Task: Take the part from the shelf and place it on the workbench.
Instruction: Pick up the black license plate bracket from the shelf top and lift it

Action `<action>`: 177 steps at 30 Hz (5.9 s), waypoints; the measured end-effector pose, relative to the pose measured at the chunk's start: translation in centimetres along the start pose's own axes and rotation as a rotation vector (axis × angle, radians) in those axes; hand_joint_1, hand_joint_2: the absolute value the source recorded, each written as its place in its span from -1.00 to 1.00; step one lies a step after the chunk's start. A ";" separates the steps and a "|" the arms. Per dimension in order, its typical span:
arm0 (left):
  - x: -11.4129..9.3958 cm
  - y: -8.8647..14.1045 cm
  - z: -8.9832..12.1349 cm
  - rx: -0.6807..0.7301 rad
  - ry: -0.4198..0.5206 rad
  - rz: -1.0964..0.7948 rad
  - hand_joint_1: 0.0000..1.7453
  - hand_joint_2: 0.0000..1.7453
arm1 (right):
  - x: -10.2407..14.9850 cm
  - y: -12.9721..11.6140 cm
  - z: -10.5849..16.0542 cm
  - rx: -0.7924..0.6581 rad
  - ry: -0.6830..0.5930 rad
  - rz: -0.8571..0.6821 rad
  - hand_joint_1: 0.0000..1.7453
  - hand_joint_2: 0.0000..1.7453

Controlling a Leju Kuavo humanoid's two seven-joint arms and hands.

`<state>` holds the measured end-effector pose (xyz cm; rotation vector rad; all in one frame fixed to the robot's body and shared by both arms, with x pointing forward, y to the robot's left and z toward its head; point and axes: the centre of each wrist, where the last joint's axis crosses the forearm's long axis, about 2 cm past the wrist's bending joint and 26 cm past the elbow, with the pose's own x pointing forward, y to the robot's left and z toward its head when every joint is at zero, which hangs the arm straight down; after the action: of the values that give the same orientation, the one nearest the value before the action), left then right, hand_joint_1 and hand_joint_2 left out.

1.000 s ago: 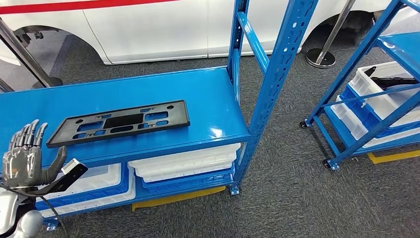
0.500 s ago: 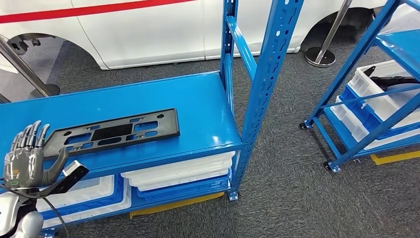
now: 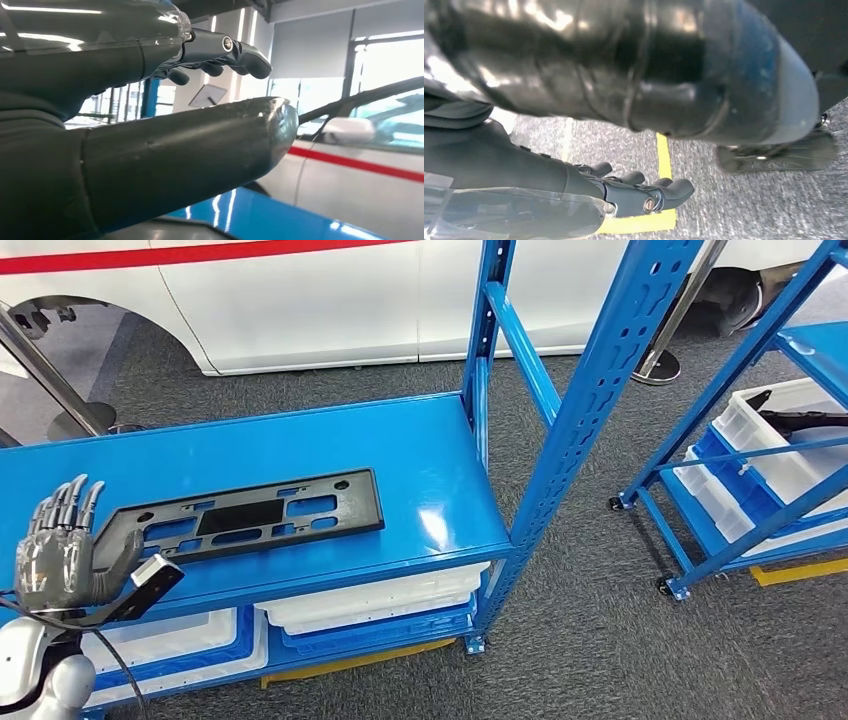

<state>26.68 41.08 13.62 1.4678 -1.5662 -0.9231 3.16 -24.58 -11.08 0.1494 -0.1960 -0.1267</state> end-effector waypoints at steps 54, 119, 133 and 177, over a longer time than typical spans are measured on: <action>-3.2 -4.3 6.9 -0.115 0.170 0.411 -1.00 1.00 | 0.0 0.0 0.0 0.013 0.000 0.028 -1.00 -1.00; -1.1 -6.3 -2.2 -0.138 -0.078 -0.316 -1.00 1.00 | 0.4 -0.7 0.0 0.038 -0.004 0.087 -1.00 -1.00; 2.3 -8.0 -2.7 -0.164 -0.098 -0.231 -1.00 1.00 | 0.4 -1.1 0.0 0.027 -0.004 0.085 -1.00 -1.00; 2.1 -8.9 -3.0 -0.232 -0.022 -0.128 1.00 1.00 | 0.4 -1.4 0.1 0.024 -0.013 0.070 -1.00 -1.00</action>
<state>33.15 38.40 7.06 1.4079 -1.3410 -1.1578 3.38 -25.97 -11.16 0.1654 -0.2154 -0.0553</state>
